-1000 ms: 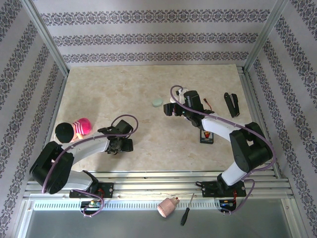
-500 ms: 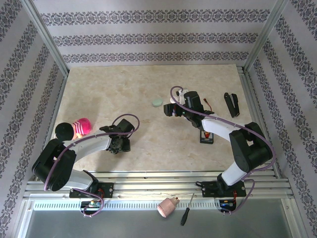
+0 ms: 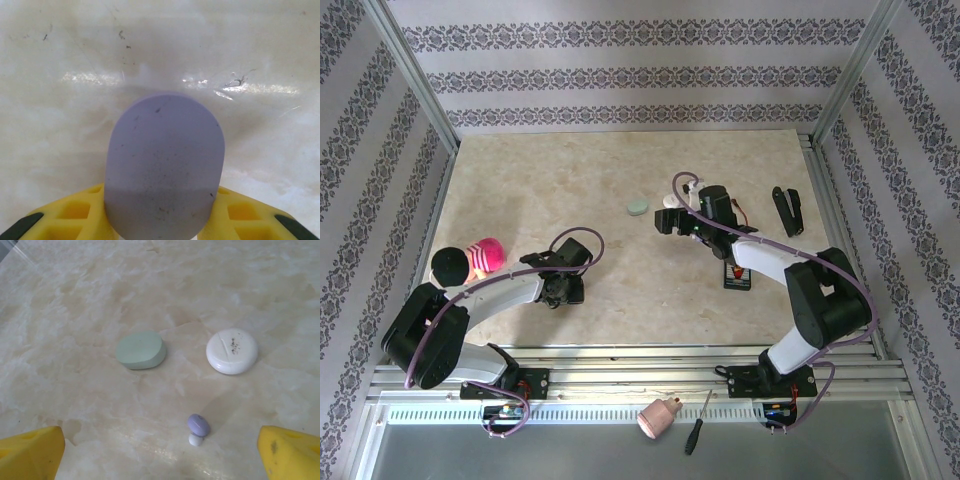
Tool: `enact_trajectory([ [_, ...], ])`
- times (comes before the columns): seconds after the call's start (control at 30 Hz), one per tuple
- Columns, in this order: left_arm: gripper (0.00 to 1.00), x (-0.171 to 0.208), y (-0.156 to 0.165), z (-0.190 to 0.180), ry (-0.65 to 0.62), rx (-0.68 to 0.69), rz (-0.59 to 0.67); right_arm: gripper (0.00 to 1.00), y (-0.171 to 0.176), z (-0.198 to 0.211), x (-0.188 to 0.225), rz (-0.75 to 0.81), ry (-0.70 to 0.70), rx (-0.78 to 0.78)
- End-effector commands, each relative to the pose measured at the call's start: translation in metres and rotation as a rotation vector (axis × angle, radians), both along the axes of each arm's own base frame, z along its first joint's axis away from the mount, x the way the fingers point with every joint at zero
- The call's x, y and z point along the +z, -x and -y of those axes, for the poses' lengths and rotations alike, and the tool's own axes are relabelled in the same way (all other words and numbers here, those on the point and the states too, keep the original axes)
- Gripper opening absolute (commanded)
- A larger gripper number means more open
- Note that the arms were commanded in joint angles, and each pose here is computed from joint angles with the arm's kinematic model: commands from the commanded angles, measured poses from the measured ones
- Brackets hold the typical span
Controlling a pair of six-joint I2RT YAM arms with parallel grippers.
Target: Insert the wireless bluetooth earbuds into the charging case
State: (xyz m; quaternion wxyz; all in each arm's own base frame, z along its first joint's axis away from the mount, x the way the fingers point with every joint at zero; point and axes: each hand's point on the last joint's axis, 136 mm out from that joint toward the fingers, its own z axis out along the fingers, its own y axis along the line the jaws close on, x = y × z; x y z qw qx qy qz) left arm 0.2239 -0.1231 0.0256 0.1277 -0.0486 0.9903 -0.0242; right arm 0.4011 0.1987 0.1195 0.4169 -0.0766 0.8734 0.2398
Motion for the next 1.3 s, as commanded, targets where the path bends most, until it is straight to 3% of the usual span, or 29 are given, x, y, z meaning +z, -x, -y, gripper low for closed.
enact_trajectory([
  [0.0,0.39,0.009,-0.011,0.010,0.002,-0.076,0.052,0.98,0.003,-0.003,0.026,0.034,-0.109,0.017],
  [0.33,0.39,0.056,-0.056,0.059,0.113,-0.342,0.262,0.98,0.040,-0.016,0.044,-0.229,-0.442,0.108],
  [0.57,0.38,0.092,-0.083,0.096,0.221,-0.476,0.432,0.96,0.079,-0.036,0.053,-0.392,-0.581,0.224],
  [0.77,0.38,0.122,-0.086,0.114,0.277,-0.613,0.562,0.91,0.103,-0.055,0.063,-0.477,-0.649,0.294],
  [1.1,0.35,0.149,-0.064,0.151,0.416,-0.886,0.664,0.76,0.112,-0.083,0.077,-0.581,-0.728,0.322],
  [1.27,0.36,0.153,-0.060,0.157,0.422,-0.946,0.680,0.69,0.114,-0.091,0.079,-0.599,-0.740,0.357],
])
